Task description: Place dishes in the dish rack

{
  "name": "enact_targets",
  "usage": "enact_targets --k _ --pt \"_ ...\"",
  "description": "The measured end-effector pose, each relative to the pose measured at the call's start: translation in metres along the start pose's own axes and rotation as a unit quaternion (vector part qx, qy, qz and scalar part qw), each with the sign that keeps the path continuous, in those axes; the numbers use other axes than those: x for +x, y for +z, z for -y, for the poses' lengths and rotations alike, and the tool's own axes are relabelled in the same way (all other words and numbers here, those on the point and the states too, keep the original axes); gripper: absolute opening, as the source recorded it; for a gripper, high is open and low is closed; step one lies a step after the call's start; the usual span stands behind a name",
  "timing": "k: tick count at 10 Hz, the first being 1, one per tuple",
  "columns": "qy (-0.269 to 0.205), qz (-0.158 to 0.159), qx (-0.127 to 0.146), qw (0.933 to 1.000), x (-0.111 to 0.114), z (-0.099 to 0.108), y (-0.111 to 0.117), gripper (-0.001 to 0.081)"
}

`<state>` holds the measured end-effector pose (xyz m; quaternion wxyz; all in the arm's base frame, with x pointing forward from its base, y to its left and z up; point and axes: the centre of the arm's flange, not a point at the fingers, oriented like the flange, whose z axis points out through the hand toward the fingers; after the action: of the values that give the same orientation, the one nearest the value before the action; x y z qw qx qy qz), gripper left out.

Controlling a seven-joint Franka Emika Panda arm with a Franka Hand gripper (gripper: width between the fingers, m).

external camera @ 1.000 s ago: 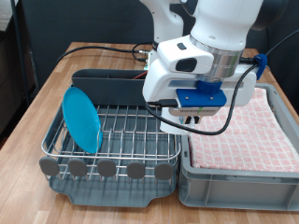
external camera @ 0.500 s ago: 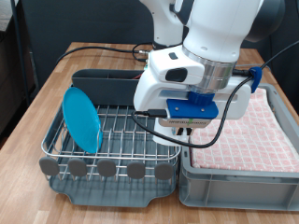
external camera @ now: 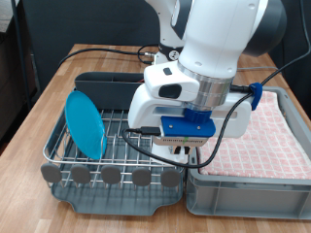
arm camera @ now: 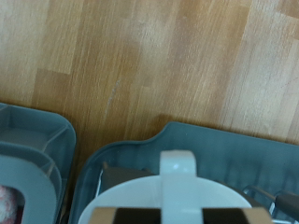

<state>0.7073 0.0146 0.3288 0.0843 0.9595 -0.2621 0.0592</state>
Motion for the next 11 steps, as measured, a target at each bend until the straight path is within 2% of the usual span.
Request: enact_targets --k 6,11 --pt "0.000 0.017 0.018 0.9997 0.014 0.006 0.025 0.0072" --pt "-0.001 0.045 0.014 0.9989 0.014 0.014 0.041 0.0072"
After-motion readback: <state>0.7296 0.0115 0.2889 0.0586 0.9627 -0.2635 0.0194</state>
